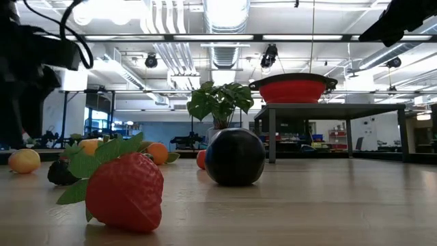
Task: Pick & Place Fruit
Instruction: Put the pear into the red strainer bowl on the shelf
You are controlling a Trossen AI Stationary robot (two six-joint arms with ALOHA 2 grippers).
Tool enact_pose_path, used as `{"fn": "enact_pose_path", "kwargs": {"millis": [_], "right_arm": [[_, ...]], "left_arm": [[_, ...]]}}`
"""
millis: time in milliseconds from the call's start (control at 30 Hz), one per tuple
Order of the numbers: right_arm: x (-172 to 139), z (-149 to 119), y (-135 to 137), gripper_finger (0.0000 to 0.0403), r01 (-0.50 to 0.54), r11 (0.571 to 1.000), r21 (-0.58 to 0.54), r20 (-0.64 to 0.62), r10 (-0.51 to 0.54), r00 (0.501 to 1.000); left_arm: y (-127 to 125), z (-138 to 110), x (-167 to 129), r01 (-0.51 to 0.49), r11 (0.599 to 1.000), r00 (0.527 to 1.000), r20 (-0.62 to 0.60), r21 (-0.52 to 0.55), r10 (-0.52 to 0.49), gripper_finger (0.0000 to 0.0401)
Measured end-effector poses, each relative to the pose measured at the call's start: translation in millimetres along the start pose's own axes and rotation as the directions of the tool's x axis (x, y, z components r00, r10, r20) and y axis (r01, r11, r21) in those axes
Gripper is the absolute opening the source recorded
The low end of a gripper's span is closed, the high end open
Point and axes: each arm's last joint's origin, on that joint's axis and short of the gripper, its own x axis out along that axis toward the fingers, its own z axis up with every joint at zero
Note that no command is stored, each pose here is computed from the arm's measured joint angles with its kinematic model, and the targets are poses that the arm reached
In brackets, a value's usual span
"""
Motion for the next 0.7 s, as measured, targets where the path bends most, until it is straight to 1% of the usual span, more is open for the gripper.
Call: {"fn": "enact_pose_path", "kwargs": {"millis": [233,433,533,700], "right_arm": [[0.0,0.0,0.0,0.0008,0.0,1.0,0.0,0.0,0.0,1.0],[0.0,0.0,0.0,0.0008,0.0,1.0,-0.001,0.0,0.0,1.0],[0.0,0.0,0.0,0.0008,0.0,1.0,-0.001,0.0,0.0,1.0],[0.0,0.0,0.0,0.0008,0.0,1.0,-0.001,0.0,0.0,1.0]], "left_arm": [[4.5,-3.6,9.8,0.015,1.0,0.999,-0.047,0.016,-0.014,0.0235],[2.8,-5.5,22.6,0.066,0.994,0.998,0.001,0.081,-0.066,0.0235],[4.3,-7.8,29.7,0.062,0.994,0.998,0.001,0.09,-0.063,0.0235],[5.0,-10.2,34.7,0.057,0.989,0.998,0.0,0.137,-0.058,0.0235]]}}
